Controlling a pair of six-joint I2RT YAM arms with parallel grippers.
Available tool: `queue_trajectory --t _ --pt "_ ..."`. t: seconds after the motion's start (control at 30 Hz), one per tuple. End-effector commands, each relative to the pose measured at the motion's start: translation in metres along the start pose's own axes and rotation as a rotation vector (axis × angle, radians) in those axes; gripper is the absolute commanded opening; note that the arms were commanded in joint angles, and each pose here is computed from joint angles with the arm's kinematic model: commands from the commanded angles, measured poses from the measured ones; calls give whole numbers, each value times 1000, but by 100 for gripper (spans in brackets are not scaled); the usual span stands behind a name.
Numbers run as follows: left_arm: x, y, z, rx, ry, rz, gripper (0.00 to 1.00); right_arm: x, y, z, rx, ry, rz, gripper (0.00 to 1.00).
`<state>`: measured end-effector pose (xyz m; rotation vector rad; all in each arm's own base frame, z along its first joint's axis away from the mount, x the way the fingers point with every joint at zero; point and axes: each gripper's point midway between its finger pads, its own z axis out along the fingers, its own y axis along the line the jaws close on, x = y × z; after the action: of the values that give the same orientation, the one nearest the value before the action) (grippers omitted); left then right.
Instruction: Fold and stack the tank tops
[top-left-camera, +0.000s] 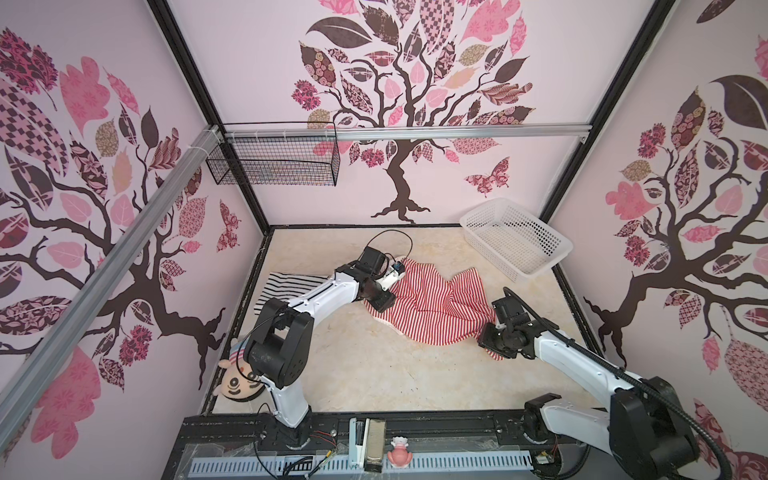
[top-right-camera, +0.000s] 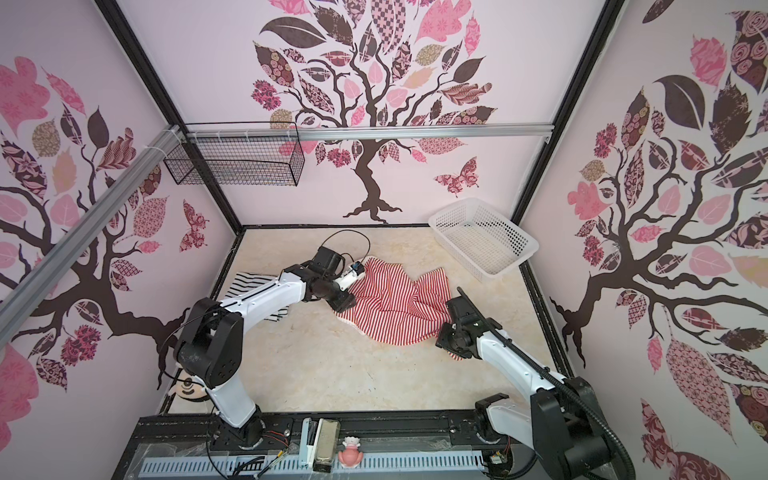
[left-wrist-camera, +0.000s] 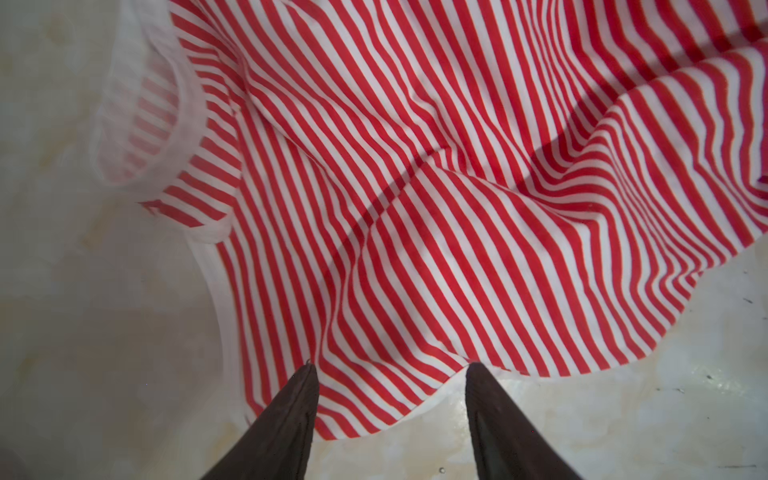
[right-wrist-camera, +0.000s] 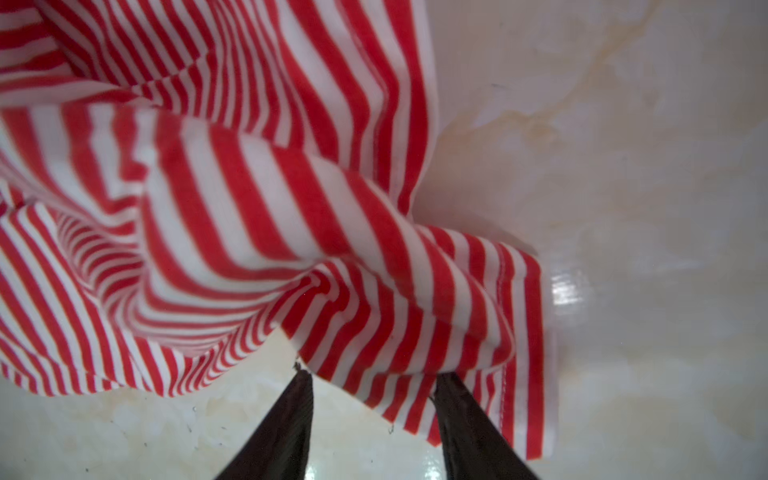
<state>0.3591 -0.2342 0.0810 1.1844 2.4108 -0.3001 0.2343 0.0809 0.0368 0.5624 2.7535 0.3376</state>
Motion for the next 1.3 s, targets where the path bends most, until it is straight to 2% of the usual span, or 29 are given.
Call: queue_trajectory --t 0.0,0.13,0.27,0.4,0.5,0.6,0.77,0.9,0.97,1.0,1.07,1.13,1.27 --pt "6 -20 19 74 38 30 60 -17 12 5 -26 -35 -13 46" --pt "14 -12 39 42 98 48 61 -18 15 17 -18 -6 -16 40" --pt "26 32 60 -149 225 82 60 -3 13 29 -18 70 -12 36" --pt "20 80 67 -254 247 67 60 18 22 30 -40 101 -39 35" --pt "-4 131 68 -340 212 22 60 36 36 27 -78 127 -49 35" --pt "-40 183 59 -438 165 -35 61 60 71 23 -142 151 -95 35" --pt "-100 223 14 -544 4 -124 61 129 174 16 -277 257 -252 37" --pt "-120 222 -43 -581 -159 -179 62 163 253 0 -414 313 -366 38" --pt "-115 211 -67 -540 -226 -215 63 159 280 -17 -497 299 -391 39" --pt "-105 202 -67 -500 -225 -228 63 149 285 -25 -505 266 -396 41" --pt "-90 171 -72 -386 -227 -212 63 113 275 -38 -467 166 -376 43" --pt "-74 133 -65 -279 -216 -181 63 77 248 -42 -435 118 -300 46" --pt "-53 47 -36 -157 -143 -29 63 24 181 -49 -336 20 -199 52"
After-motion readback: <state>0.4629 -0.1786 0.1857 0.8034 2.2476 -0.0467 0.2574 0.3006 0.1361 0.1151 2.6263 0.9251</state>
